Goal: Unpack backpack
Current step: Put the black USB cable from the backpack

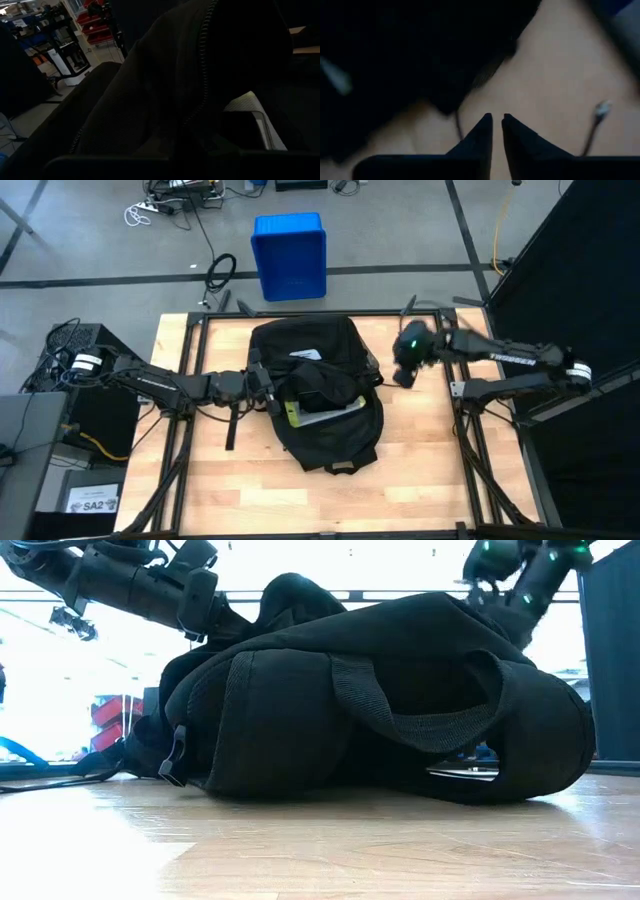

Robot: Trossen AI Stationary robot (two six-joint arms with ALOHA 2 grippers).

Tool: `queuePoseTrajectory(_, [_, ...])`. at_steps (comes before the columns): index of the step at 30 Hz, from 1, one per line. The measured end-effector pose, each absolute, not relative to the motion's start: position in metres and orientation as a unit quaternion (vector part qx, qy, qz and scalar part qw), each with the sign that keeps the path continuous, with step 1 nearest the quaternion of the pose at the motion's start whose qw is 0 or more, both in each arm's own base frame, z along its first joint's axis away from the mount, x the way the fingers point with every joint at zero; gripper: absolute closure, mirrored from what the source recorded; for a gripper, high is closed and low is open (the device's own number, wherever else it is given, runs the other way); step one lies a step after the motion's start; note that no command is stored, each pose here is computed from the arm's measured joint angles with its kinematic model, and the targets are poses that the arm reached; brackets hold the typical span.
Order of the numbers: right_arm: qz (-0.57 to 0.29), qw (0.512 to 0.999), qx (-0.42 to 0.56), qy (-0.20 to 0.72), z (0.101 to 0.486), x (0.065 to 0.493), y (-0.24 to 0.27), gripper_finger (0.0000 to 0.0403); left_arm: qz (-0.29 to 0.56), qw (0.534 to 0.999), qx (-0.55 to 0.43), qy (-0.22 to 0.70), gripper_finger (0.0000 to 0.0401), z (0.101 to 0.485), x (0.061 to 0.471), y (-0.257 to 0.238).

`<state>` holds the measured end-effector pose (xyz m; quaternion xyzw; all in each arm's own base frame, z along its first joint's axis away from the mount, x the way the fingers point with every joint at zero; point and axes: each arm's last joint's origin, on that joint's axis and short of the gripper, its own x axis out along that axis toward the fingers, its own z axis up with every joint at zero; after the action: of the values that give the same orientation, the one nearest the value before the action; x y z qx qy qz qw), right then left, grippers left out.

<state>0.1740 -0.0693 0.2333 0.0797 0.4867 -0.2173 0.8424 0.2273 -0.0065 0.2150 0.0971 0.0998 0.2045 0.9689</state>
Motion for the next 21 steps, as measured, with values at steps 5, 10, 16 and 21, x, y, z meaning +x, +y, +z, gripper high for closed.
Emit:
queuePoseTrajectory(5, [-0.175, 0.813, 0.077, 0.55, 0.181, 0.177, -0.052, 0.0305, 0.205, 0.969, 0.096, 0.099, 0.0401, 0.215, 0.227, -0.006])
queuePoseTrajectory(10, [-0.17, 0.814, 0.077, 0.549, 0.155, 0.188, -0.048, 0.0235, 0.205, 0.969, 0.093, 0.098, 0.0401, 0.215, 0.227, -0.006])
queuePoseTrajectory(16, [-0.185, 0.789, 0.092, 0.578, 0.133, 0.197, -0.057, 0.0225, 0.205, 0.97, 0.089, 0.097, 0.0401, 0.215, 0.227, -0.006])
queuePoseTrajectory(21, [-0.208, 0.761, 0.131, 0.6, 0.121, 0.199, -0.061, 0.031, 0.205, 0.97, 0.089, 0.097, 0.0401, 0.215, 0.227, -0.006])
